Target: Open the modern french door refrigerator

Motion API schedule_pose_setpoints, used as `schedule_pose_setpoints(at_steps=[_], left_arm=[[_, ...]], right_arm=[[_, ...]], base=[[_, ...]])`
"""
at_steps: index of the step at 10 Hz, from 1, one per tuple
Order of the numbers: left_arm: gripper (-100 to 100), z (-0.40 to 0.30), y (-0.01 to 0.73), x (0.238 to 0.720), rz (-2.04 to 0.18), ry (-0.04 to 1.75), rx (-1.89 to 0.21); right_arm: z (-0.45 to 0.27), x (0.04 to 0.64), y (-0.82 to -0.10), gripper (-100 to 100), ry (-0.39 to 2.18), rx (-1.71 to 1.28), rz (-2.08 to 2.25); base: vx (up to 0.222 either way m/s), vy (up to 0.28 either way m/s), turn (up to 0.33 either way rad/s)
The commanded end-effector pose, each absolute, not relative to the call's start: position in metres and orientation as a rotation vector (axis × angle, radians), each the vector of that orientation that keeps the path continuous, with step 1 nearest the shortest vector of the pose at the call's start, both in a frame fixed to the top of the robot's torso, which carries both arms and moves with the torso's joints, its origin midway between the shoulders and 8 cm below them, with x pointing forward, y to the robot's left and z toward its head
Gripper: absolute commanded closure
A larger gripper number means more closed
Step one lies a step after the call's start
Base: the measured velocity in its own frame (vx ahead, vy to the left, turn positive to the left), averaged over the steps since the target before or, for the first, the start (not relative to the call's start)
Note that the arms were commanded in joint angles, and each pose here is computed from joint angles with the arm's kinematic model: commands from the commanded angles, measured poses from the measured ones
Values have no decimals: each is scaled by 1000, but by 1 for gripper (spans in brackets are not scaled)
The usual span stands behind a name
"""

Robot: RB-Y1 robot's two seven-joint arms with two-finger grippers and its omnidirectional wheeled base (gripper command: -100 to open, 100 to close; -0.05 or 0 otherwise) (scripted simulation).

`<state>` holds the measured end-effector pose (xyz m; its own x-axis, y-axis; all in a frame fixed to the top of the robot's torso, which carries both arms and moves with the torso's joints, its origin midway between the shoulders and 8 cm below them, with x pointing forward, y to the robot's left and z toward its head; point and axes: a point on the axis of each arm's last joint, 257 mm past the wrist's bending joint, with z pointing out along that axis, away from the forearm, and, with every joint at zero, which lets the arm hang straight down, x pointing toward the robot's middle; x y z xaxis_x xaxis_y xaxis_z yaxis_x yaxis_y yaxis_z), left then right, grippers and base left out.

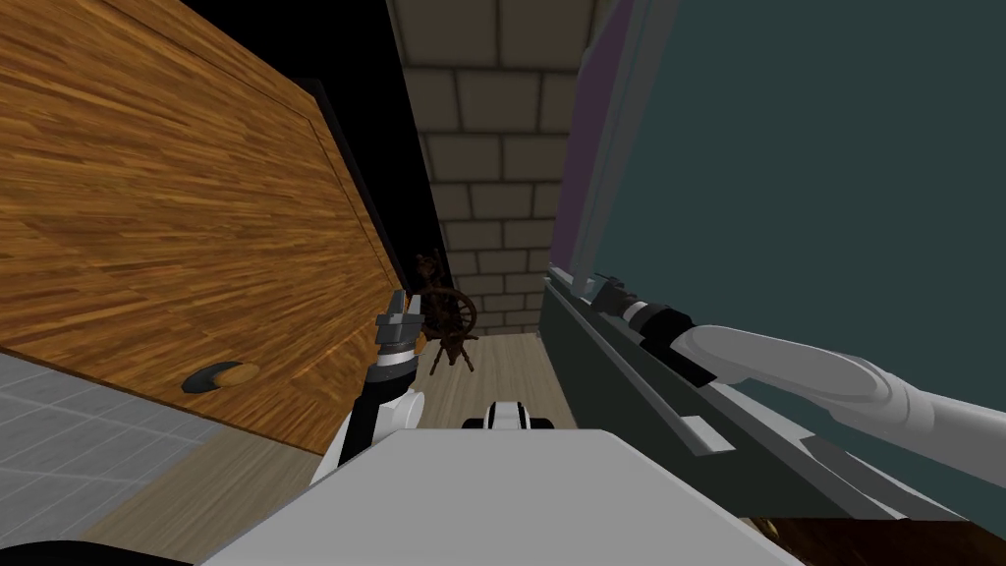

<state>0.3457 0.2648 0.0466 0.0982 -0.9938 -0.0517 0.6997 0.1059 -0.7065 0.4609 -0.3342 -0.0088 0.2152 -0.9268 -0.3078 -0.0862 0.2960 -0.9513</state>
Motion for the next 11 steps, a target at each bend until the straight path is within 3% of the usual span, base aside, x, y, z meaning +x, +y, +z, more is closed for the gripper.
schedule_pose_setpoints(at_steps=[1,2,11], left_arm=[[0,47,265,346,-1370,614,-598],[0,47,265,346,-1370,614,-598],[0,47,265,346,-1370,614,-598]], right_arm=[[-5,464,-335,-100,1205,-1121,-797],[-10,460,-335,100,1209,-1107,-798],[1,425,-252,100,1084,-1199,-675]], base=[[40,52,-34],[-55,-51,71],[-38,-21,23]])
